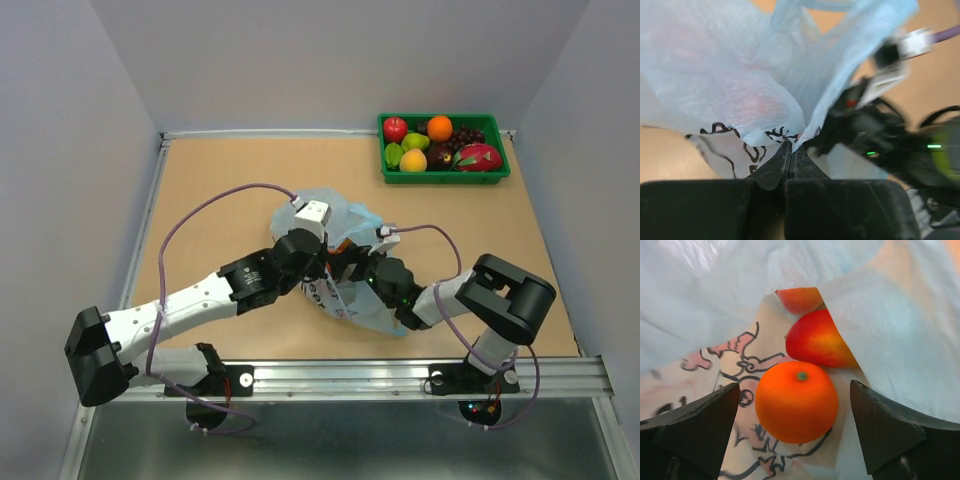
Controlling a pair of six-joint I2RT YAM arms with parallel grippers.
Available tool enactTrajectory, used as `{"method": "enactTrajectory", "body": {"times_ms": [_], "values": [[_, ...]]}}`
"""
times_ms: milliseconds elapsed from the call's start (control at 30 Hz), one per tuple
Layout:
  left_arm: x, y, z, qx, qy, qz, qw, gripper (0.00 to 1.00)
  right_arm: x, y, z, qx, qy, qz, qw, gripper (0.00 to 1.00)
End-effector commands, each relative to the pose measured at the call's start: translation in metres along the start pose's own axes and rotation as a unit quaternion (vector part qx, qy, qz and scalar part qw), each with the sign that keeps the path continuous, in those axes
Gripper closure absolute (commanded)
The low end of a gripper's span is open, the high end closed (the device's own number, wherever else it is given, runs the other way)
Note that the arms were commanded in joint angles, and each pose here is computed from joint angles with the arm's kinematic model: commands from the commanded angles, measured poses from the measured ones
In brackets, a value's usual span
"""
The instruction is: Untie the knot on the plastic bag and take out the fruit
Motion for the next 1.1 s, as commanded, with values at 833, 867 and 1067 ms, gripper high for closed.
{"method": "enactTrajectory", "body": {"times_ms": [833,867,1067], "values": [[-0.091,0.003,0.084,0.172,-0.158,0.059,0.970,1.00,-0.043,0.021,0.023,0.038,-0.176,0.160,0.971,0.00],[-0.090,0.003,0.085,0.171,-0.156,0.059,0.971,1.00,-0.046,0.023,0.020,0.033,-0.180,0.161,0.970,0.00],[-0.089,0.007,0.092,0.165,-0.141,0.065,0.974,1.00,-0.053,0.035,0.017,0.019,-0.199,0.153,0.968,0.19]]}}
Point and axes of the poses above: each gripper's point midway between its finger pads, its own y axis out along the fingers, its own z axis along the line the jaws close on, x = y × z, the point moved 3 cm from there along -y, back along the fingers, and after that the axes turned 14 degrees about y, right-handed, at the moved point
